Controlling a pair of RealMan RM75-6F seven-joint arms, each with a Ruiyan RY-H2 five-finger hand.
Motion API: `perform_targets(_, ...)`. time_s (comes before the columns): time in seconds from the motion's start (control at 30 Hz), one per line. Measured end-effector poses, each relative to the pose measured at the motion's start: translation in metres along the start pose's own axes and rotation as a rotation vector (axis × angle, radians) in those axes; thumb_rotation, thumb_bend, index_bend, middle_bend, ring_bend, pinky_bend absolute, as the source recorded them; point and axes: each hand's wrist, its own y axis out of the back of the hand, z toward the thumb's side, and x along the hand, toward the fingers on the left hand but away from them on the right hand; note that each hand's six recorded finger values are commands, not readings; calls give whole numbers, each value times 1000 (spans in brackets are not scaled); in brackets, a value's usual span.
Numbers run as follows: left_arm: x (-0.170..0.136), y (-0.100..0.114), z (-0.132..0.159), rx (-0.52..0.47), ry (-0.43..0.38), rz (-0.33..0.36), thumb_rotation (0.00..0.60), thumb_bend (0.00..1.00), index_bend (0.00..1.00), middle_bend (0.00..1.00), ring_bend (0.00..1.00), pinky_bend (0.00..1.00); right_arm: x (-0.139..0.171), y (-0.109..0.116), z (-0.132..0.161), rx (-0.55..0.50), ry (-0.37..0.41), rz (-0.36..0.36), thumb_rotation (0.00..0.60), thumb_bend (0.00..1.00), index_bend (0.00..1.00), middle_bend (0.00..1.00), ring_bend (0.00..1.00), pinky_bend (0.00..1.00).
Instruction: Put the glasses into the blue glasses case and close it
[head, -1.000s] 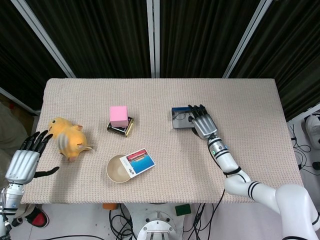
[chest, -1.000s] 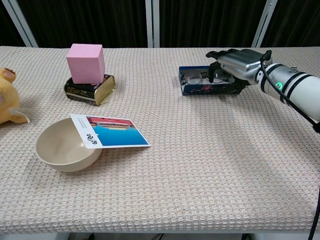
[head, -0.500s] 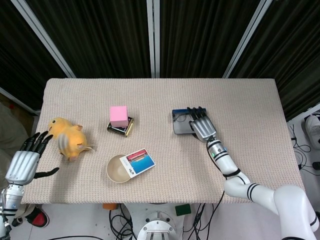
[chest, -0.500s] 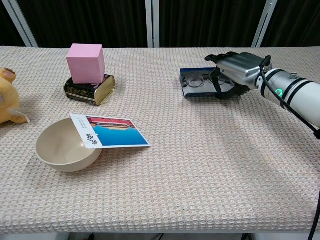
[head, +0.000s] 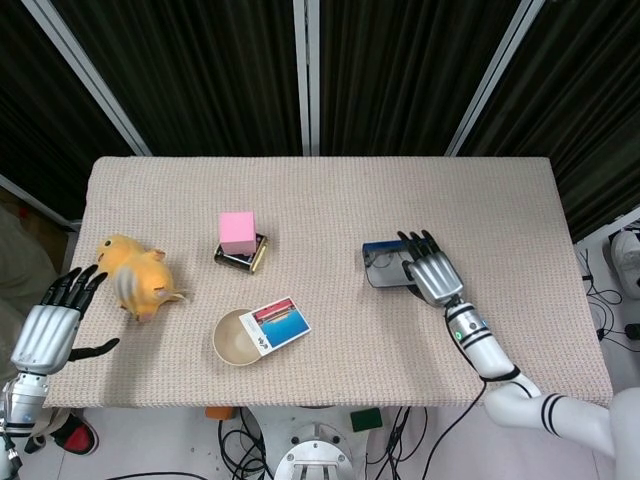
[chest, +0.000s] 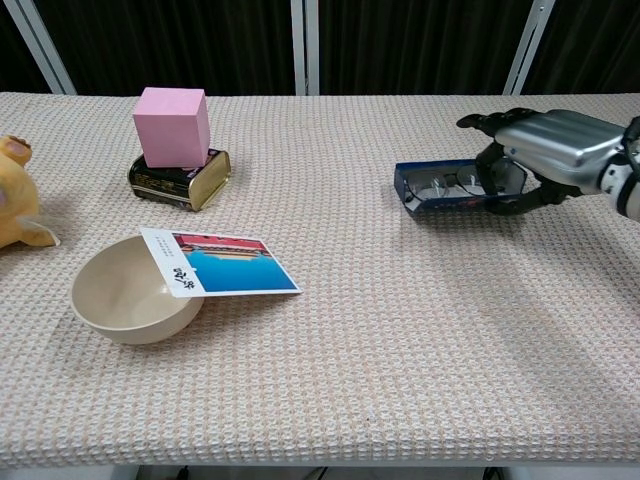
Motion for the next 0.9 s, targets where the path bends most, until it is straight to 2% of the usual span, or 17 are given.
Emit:
perform_targets(0.13,0,1,-1,0,7,1,473,66,92,8,15,132,25,2,-8,18,-2,12,600,929,672,11,0,0)
perform_targets(0.23,2,1,0,0,5,-1,473,66,93,8,15,132,31,6,-11,22,-8,-1,600,929,658,9,0,0)
perform_targets(0.47,6,2,2,6,1,-8,474,65,93,8,15,132,8,11,-18,4,-50,-44,600,929,635,5,0,0)
perform_targets(0.9,4,5,-4,9,26,-14,470,66,92,5,15,132,-34,2,-17,-42,-99,-75,600,929,615,16,0,0)
